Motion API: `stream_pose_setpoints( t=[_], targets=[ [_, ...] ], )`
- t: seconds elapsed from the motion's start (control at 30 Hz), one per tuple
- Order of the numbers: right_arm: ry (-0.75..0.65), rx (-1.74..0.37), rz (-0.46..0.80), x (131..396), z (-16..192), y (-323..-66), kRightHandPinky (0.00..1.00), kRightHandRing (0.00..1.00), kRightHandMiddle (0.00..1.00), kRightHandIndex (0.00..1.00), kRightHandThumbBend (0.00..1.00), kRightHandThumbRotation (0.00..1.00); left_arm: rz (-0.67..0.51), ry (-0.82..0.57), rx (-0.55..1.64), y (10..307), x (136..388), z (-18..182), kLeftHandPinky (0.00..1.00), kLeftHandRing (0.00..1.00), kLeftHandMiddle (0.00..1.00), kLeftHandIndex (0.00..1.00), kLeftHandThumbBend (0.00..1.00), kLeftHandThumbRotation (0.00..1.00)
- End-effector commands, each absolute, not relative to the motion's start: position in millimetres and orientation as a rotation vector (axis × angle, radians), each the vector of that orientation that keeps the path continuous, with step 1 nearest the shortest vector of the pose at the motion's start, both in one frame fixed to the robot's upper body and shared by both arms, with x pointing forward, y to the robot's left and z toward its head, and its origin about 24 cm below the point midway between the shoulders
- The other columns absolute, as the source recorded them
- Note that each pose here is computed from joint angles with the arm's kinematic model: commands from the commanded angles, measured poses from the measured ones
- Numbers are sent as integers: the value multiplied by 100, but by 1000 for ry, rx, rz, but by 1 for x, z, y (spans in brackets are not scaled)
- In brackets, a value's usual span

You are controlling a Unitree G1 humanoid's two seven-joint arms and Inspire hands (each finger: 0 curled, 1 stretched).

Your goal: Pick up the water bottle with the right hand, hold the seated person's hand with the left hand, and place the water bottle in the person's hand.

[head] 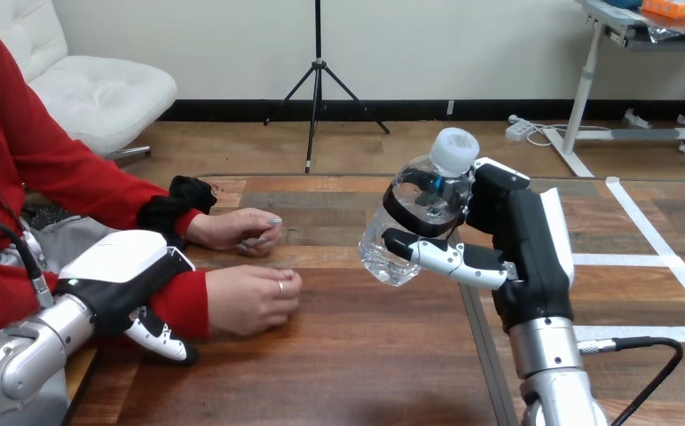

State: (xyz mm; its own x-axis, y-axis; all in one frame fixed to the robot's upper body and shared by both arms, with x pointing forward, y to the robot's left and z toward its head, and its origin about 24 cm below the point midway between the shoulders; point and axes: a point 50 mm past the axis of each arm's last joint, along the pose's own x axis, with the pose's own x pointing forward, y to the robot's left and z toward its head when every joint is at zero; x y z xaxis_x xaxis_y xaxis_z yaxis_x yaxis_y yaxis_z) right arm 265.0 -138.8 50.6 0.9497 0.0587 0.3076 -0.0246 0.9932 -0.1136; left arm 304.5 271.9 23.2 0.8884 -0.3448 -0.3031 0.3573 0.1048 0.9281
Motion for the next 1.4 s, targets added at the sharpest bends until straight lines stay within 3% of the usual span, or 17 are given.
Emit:
stream_pose_setpoints(
  t=[0.0, 1.37],
  targets=[
    [-430, -94, 56, 281, 77, -126, 27, 34, 46, 47, 89, 0, -504, -133, 1310, 254, 314, 37, 20, 27, 34, 36, 81, 19],
    [-404, -136, 120, 294, 65, -101, 27, 34, 46, 48, 89, 0, -530, -360, 1210, 229, 322, 67, 18, 26, 36, 38, 77, 27]
  ],
)
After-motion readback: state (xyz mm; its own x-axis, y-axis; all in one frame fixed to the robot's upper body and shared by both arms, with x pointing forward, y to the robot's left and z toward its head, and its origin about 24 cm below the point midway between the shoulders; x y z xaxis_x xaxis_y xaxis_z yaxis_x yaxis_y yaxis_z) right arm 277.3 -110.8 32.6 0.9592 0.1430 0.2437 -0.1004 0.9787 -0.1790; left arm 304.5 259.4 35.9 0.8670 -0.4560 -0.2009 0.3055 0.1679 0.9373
